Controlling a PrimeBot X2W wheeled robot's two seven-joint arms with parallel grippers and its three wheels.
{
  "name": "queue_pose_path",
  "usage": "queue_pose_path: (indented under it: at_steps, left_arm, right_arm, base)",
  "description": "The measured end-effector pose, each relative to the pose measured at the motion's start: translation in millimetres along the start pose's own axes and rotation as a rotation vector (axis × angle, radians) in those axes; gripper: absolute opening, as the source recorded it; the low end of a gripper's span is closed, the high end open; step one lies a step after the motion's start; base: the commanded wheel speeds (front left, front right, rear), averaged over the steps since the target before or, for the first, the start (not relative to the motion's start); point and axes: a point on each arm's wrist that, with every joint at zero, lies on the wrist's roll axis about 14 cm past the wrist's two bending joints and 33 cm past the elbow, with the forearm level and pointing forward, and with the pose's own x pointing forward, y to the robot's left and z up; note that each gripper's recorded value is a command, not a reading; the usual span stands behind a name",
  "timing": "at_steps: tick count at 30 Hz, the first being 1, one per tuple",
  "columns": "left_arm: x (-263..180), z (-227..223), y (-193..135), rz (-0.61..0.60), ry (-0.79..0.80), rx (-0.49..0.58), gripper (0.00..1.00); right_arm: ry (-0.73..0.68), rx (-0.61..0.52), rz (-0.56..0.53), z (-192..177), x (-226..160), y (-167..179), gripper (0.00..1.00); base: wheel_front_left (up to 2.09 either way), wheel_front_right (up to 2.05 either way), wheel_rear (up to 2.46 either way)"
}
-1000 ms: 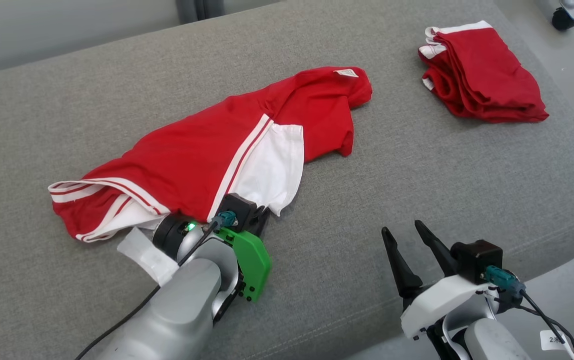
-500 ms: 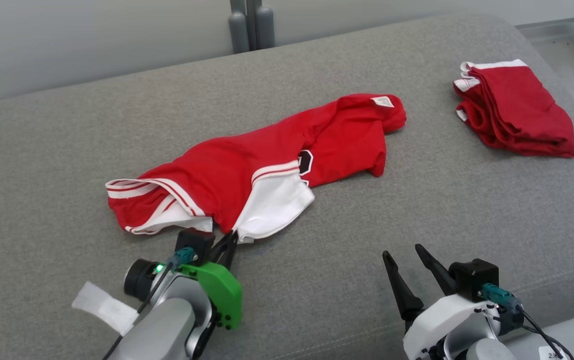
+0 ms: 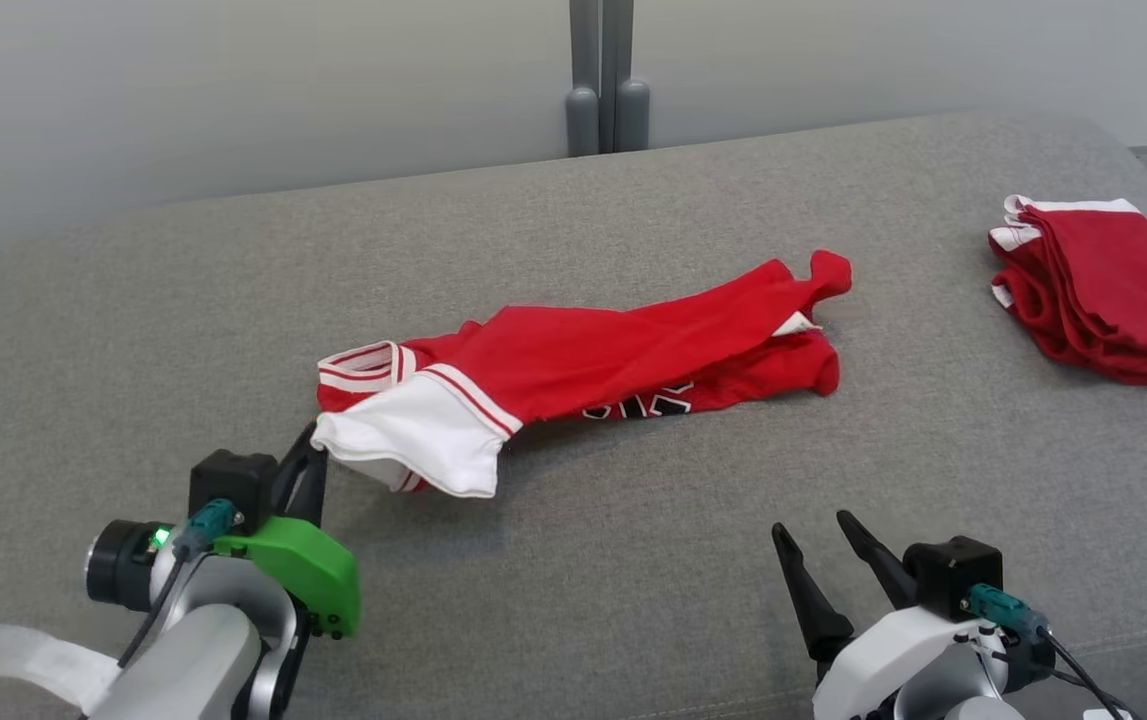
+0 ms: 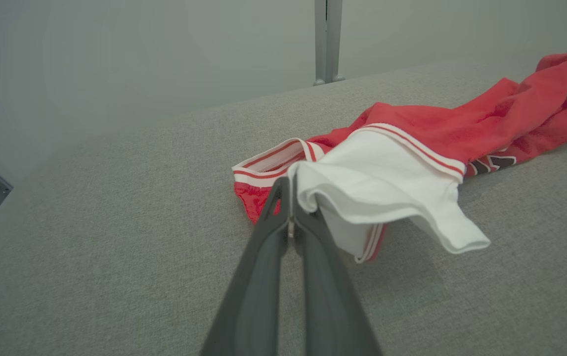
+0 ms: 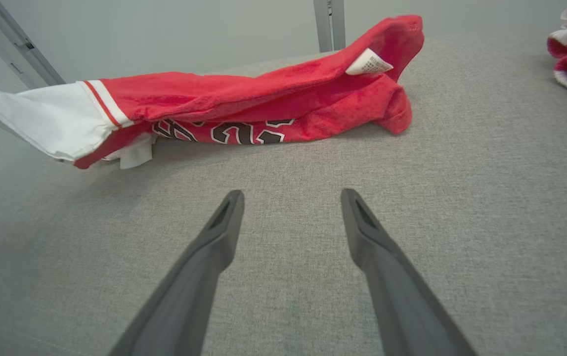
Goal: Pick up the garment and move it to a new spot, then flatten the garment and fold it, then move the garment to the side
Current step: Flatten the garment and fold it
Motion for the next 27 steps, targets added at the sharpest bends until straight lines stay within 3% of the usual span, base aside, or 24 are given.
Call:
queue_pose_path:
  at_steps: [6,15,24,25,26,27]
  left_arm:
    - [-19,23,19,0.066,-0.049,0.011,0.00]
    - [-46,-35,18,0.109,0.118,-0.056,0.00]
    - [-53,-60,39,0.200,0.165,-0.044,0.00]
    - [-52,-61,38,0.201,0.165,-0.051,0.15]
    - [-52,-62,35,0.202,0.172,-0.062,0.36]
    - [-53,-66,32,0.205,0.191,-0.082,1.00]
  right_arm:
    - [-0.007,-0.004,0.022,3,3,7,1.00]
    - [0.009,0.001,0.014,-2,4,4,1.00]
    - [0.010,0.001,0.008,-2,6,1,1.00]
    - [0.010,0.001,0.008,-2,6,2,1.00]
    - [0.010,0.001,0.009,-2,5,2,1.00]
    - [0.009,0.001,0.009,-1,5,2,1.00]
  base:
    - [0.00,0.00,0.00]
    - [0.00,0.00,0.00]
    - [0.00,0.00,0.00]
    - [0.00,0.00,0.00]
    - [0.00,0.00,0.00]
    - [0.00,0.00,0.00]
